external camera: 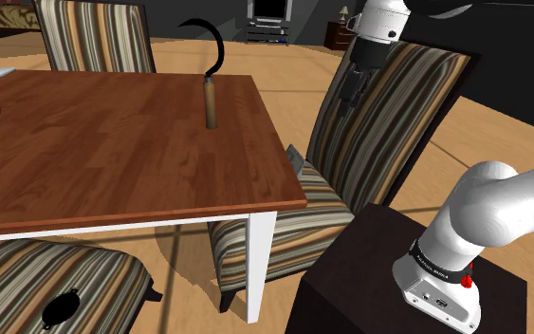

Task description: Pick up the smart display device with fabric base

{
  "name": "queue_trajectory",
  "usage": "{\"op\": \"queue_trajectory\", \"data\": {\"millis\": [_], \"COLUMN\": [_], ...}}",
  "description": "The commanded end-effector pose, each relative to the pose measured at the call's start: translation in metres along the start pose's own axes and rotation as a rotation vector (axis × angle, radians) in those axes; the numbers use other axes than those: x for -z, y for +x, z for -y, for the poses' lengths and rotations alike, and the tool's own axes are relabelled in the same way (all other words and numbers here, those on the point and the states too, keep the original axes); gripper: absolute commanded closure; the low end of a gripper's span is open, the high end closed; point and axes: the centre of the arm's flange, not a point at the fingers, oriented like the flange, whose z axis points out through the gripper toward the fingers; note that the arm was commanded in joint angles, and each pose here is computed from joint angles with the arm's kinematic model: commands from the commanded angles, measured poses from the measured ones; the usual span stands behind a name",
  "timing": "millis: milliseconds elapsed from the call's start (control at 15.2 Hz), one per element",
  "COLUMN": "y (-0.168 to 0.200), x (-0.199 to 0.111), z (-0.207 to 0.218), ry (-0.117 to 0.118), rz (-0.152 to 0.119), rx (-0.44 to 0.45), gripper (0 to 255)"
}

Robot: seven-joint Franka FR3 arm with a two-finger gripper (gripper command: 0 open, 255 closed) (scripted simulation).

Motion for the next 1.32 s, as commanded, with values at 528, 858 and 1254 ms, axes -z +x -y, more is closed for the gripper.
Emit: {"op": "queue_trajectory", "data": {"millis": [528,858,1254], "y": [0.062,0.096,0.133], "x": [-0.069,-0.112,-0.166], "z": [-0.056,-0.095,-0.144], "ry": [0.015,0.024,0.036], "rz": [0.016,0.026,0.038], "rx": [-0.126,-0.205,-0.300], "gripper": [0,0,0]}}
